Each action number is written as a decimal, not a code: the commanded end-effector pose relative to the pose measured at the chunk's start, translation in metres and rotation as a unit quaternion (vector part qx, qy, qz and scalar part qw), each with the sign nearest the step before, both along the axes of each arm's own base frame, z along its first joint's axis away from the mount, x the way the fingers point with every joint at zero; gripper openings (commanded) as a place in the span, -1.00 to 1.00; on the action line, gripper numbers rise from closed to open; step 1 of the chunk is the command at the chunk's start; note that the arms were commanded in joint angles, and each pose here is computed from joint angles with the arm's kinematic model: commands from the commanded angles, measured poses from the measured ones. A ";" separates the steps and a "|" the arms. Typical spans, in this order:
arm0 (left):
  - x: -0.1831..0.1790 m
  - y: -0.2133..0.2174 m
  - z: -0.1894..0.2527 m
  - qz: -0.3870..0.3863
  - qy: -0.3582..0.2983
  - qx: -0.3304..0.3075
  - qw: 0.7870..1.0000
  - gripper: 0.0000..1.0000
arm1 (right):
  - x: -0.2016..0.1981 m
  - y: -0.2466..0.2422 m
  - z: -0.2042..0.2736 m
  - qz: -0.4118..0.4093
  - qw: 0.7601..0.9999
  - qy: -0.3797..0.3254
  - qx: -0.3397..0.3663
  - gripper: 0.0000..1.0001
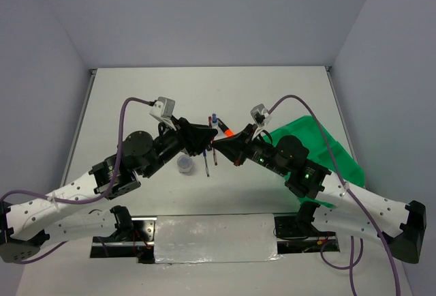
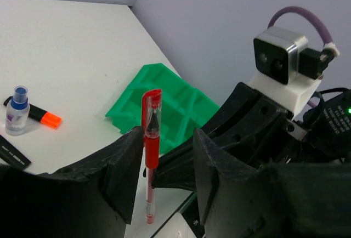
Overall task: Sort the stationery into containers
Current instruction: Close the pen cap on the pen.
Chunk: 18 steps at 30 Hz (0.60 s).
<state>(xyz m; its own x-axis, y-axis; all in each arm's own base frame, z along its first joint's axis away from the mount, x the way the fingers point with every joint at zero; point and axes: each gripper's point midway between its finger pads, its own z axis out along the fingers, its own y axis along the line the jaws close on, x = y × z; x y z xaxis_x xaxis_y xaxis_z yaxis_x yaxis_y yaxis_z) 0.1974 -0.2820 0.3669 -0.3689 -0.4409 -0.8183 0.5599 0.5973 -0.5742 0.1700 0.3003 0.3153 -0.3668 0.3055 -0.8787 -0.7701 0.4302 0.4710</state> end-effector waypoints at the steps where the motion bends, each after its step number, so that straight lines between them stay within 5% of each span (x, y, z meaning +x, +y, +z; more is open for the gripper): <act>1: -0.008 -0.008 0.015 -0.032 -0.027 -0.009 0.999 0.05 | -0.009 -0.003 0.051 0.016 0.998 -0.049 0.045 -1.00; 8: -0.005 -0.017 0.001 -0.038 -0.013 0.011 0.999 -0.23 | -0.013 -0.007 0.061 0.018 0.997 -0.056 0.052 -1.00; 18: -0.006 -0.013 0.007 -0.034 -0.020 0.012 0.999 -1.00 | -0.019 -0.001 0.054 0.042 0.996 -0.062 0.044 -1.00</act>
